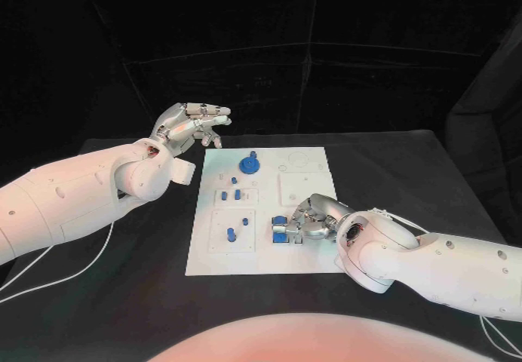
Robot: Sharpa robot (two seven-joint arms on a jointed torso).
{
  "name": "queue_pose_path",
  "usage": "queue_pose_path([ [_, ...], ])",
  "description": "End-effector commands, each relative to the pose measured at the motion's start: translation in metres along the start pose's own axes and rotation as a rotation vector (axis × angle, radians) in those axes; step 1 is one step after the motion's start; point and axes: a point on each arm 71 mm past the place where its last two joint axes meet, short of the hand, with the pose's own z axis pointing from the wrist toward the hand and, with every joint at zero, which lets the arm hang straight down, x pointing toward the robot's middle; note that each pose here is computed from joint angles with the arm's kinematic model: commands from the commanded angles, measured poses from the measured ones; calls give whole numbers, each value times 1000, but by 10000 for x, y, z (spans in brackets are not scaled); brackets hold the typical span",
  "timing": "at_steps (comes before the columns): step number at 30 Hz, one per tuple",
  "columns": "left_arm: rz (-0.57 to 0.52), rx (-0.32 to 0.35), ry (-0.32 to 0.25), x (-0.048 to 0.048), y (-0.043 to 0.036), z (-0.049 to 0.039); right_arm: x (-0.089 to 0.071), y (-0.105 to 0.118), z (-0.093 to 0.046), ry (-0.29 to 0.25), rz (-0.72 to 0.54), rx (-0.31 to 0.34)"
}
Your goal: Assemble the parts on the task board
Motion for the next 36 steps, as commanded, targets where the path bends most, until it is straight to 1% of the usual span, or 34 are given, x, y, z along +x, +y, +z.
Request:
queue_pose_path([
  [1,-8,4,12,11,-11,6,-25,27,-11,-18,-19,-34],
  [11,-9,3,13,9,-11,4,-27,54,-54,-7,-49,-78],
  [18,-10,3,15,14,-10,8,-44,27,-30,-34,-80,-50],
  [25,-10,1,15,7,-9,6,-53,1,-10,-43,-94,-30],
  [36,-11,-1,17,0,-8,1,-63,-15,-29,-35,-99,-41],
])
